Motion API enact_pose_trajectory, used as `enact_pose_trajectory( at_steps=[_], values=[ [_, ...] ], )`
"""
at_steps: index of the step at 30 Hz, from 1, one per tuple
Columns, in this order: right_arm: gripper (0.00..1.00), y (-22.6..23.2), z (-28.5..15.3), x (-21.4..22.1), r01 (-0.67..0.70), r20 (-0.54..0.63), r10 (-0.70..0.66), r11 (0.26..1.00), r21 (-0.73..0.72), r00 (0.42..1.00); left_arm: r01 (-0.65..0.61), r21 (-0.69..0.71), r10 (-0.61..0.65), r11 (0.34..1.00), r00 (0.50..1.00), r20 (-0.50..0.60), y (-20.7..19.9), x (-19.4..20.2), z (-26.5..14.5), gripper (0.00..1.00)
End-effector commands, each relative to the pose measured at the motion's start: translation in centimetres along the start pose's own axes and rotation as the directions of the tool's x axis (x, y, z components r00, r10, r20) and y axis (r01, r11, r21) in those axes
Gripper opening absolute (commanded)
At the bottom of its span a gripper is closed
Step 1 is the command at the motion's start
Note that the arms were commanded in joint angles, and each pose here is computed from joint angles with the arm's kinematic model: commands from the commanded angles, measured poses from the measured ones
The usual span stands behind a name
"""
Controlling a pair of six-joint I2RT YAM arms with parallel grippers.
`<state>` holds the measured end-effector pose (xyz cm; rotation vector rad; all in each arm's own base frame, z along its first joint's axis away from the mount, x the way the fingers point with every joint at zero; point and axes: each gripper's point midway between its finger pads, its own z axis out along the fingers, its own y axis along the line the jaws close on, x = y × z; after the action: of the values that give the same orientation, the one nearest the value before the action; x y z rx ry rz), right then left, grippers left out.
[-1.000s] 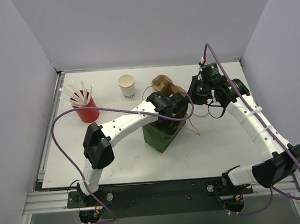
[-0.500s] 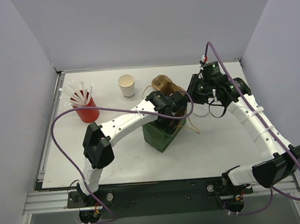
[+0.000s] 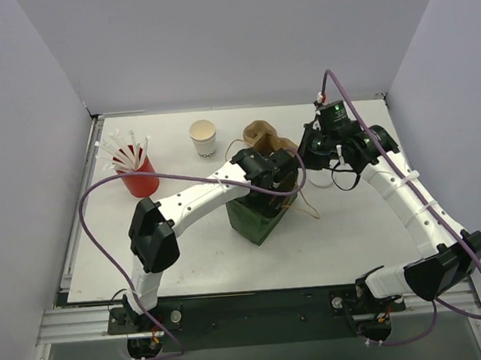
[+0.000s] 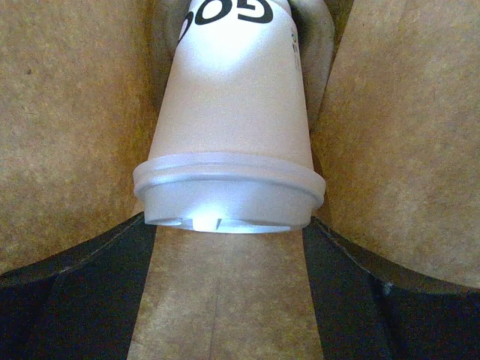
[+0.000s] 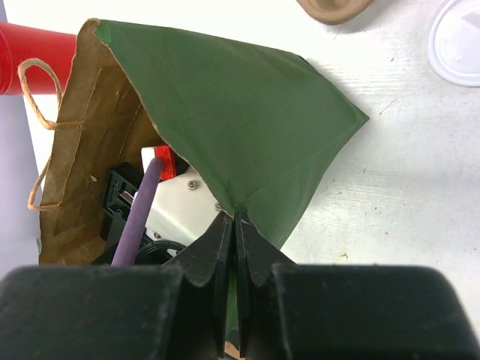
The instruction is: Pack the takeout coffee
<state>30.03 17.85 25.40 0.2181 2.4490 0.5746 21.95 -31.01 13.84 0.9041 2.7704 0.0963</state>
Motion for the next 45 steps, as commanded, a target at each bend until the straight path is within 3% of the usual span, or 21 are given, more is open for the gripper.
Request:
enact_pose_trajectory(
  at_steps=[1, 8, 15, 29, 45],
  values=[
    [0.00, 2.3, -1.4, 1.7, -0.026, -0.074, 0.020, 0.997, -0.075, 0.997, -0.040, -0.028, 0.035, 0.999, 0.988, -0.152, 2.2, 4.9, -1.6, 0.38],
    [0.00, 4.4, -2.5, 3.5, -0.093, -0.156, 0.069, 0.985, -0.147, 0.985, -0.034, 0.016, 0.036, 0.999, 0.988, -0.151, 2.9, 7.1, -3.1, 0.38],
    [0.00, 4.5, -2.2, 3.5, -0.095, -0.147, 0.074, 0.986, -0.136, 0.986, -0.049, 0.015, 0.051, 0.999, 0.981, -0.187, 3.1, 8.7, -2.7, 0.38],
    [0.00, 3.6, -1.0, 2.9, -0.084, -0.099, 0.074, 0.992, -0.099, 0.992, -0.077, -0.034, 0.069, 0.996, 0.975, -0.211, 2.6, 7.2, -0.5, 0.38],
    [0.00, 3.4, -0.6, 2.6, -0.065, -0.092, 0.057, 0.994, -0.089, 0.994, -0.063, -0.062, 0.051, 0.996, 0.982, -0.184, 2.8, 6.2, -0.8, 0.36]
  ],
)
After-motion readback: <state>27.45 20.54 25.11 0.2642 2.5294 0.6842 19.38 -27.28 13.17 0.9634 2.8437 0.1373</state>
